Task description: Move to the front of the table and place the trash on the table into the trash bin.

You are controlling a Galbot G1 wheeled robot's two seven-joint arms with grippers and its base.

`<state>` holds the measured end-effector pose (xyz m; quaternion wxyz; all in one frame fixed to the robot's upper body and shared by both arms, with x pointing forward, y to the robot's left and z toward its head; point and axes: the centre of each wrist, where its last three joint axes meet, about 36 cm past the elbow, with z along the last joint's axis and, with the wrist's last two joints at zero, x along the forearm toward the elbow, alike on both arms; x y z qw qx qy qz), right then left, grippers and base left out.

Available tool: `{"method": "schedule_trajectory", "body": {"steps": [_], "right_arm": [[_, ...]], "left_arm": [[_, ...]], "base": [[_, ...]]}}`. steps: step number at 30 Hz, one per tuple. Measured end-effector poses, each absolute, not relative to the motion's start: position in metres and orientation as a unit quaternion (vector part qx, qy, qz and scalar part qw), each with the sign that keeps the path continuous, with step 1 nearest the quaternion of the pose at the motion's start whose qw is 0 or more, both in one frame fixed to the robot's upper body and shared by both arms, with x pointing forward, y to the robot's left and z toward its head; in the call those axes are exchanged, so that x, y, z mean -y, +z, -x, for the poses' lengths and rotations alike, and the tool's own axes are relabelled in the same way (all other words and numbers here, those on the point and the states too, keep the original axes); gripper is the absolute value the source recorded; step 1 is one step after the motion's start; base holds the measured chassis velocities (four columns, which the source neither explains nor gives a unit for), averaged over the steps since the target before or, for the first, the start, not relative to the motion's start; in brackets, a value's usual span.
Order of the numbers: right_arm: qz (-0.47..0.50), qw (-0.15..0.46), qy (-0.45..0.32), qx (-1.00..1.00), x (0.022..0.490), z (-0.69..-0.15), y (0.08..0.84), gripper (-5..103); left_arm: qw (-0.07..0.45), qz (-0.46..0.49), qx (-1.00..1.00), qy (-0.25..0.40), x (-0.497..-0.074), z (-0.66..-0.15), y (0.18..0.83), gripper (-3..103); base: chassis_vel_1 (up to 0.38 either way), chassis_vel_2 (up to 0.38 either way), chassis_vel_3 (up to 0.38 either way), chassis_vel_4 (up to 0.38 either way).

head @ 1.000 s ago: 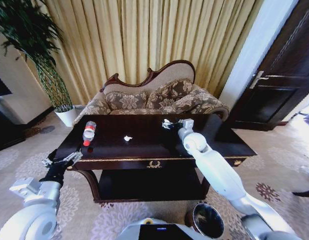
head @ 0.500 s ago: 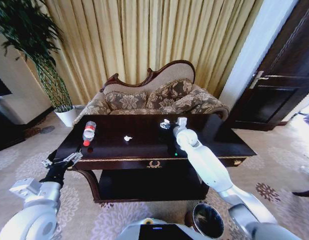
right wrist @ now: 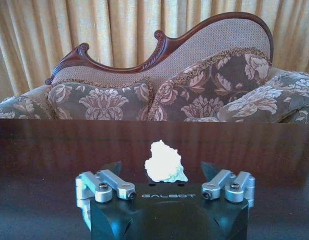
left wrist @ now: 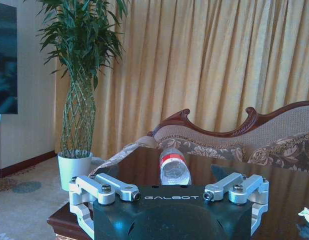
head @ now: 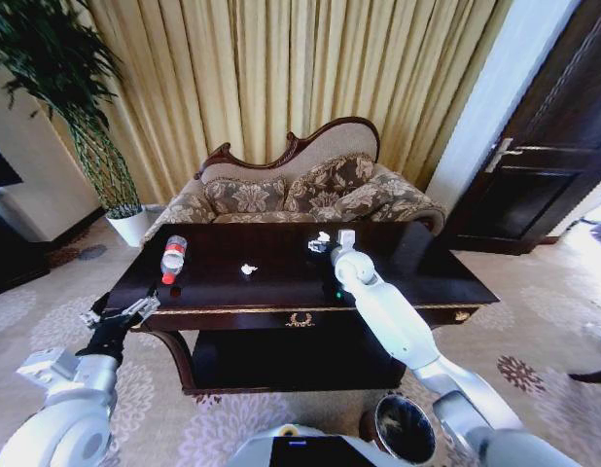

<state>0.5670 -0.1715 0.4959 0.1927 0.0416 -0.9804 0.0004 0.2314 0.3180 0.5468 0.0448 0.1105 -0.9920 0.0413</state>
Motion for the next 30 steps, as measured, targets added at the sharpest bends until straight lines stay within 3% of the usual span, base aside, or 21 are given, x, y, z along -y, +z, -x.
{"method": "schedule_trajectory", "body": {"steps": [4, 6, 8, 12, 22, 27, 30], "right_arm": [[-0.041, 0.192, 0.002, 0.980, 0.171, -0.566, 0.495, 72], [-0.040, 0.191, 0.003, 0.981, 0.171, -0.566, 0.494, 72], [-0.037, 0.187, 0.003, 0.982, 0.170, -0.565, 0.491, 61], [-0.035, 0.186, 0.002, 0.982, 0.171, -0.563, 0.488, 49], [-0.036, 0.177, -0.010, 0.984, 0.174, -0.556, 0.493, 6], [-0.033, 0.159, -0.017, 0.987, 0.179, -0.552, 0.497, 1], [-0.037, 0.113, -0.024, 0.993, 0.192, -0.535, 0.512, 1]], "left_arm": [[0.045, -0.110, 0.992, 0.043, -0.317, -0.231, 0.546, 100], [0.044, -0.110, 0.992, 0.043, -0.317, -0.231, 0.546, 100], [0.041, -0.110, 0.992, 0.043, -0.317, -0.231, 0.546, 100], [0.040, -0.109, 0.992, 0.043, -0.317, -0.231, 0.546, 100], [0.040, -0.097, 0.994, 0.043, -0.315, -0.233, 0.546, 100], [0.040, -0.094, 0.994, 0.044, -0.315, -0.233, 0.546, 100], [0.038, -0.093, 0.994, 0.045, -0.315, -0.234, 0.546, 100]], "base": [[0.000, 0.000, 0.000, 0.000], [0.000, 0.000, 0.000, 0.000], [0.000, 0.000, 0.000, 0.000], [0.000, 0.000, 0.000, 0.000], [0.000, 0.000, 0.000, 0.000], [0.000, 0.000, 0.000, 0.000], [0.000, 0.000, 0.000, 0.000]]}}
